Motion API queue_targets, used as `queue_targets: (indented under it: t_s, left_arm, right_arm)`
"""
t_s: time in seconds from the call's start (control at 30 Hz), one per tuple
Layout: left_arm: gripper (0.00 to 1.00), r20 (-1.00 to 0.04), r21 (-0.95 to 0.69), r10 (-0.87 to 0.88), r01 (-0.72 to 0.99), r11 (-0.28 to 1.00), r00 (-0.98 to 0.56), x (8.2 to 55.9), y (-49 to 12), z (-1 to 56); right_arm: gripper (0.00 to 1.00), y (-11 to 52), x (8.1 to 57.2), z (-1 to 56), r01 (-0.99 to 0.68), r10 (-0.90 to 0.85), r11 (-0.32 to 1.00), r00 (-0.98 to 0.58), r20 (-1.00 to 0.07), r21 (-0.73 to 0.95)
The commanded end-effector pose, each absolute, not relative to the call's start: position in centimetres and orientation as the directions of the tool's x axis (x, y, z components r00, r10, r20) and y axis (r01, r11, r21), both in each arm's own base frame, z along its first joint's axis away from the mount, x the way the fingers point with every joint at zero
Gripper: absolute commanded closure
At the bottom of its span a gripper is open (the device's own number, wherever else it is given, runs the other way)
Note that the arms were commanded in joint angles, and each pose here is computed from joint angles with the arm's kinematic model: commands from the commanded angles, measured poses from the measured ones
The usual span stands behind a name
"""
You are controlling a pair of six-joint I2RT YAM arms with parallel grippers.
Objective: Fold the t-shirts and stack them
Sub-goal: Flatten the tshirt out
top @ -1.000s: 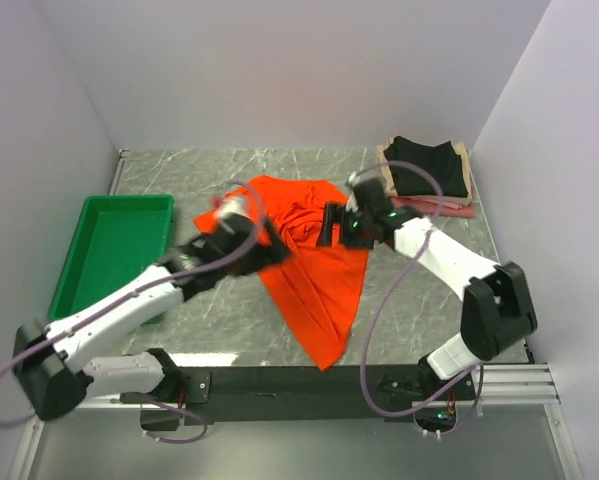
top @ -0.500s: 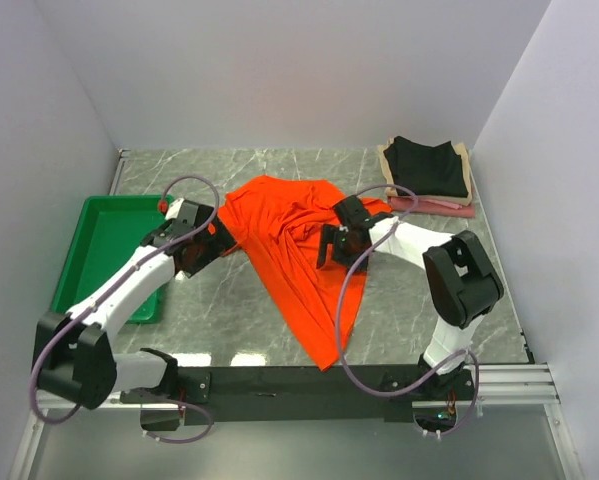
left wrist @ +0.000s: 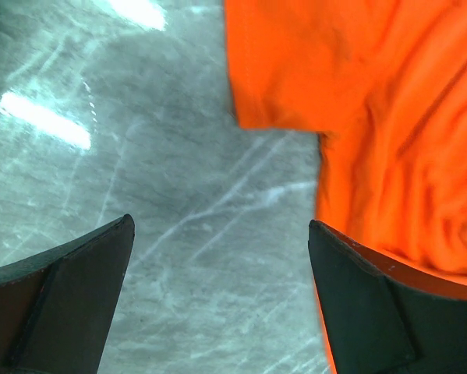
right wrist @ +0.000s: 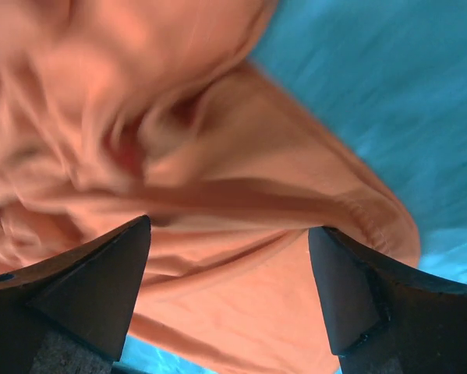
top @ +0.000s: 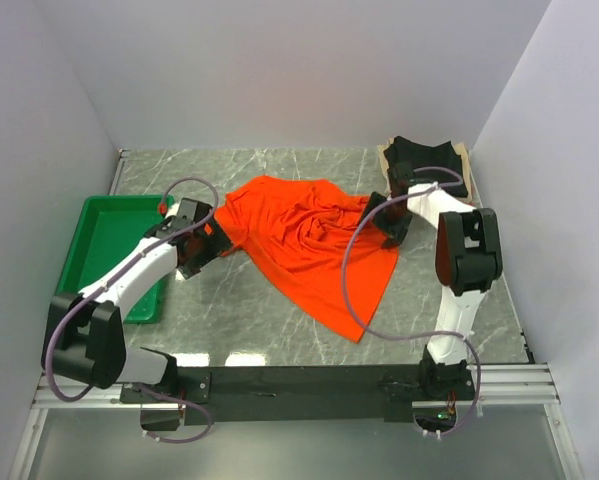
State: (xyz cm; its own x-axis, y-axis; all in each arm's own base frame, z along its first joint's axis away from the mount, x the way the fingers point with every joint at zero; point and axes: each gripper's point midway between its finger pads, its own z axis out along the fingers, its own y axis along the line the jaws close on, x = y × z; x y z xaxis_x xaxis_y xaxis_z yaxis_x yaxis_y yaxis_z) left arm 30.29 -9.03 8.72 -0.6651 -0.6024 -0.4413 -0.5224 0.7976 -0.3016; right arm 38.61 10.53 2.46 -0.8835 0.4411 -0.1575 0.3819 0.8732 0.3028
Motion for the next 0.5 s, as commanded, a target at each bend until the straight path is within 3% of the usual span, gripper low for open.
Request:
queue_targets:
  t_s: [0.0,0.27,0.43,0.47]
  left_arm:
    - [0.01,-0.480,-0.322,-0.612,-0.523,0.789,-0.628,32.5,-8.1,9.7]
    - [0.01,-0.476,-0.310,-0.632,-0.555,0.771,-0.612,36.5,-7.2,8.7]
    - [0.01,-0.476,-0.273,-0.655,-0.610,0.744,-0.587,39.9,-5.8,7.4]
    - [0.05,-0.464,-0.270,-0.658,-0.612,0.743,-0.593,40.1,-5.6,7.2]
  right_arm:
    - [0.11,3.8,38.8,0.0,0.487,0.503,0.863,-0.853,-0.142,0.132]
    - [0.11,-1.9,39.3,1.5,0.607,0.616,0.786,-0.755,-0.224,0.116]
    - [0.12,-1.2,39.4,4.3,0.576,0.606,0.795,-0.737,-0.299,0.191]
    - [0.11,-1.1,39.4,6.0,0.565,0.602,0.798,-0.725,-0.336,0.209]
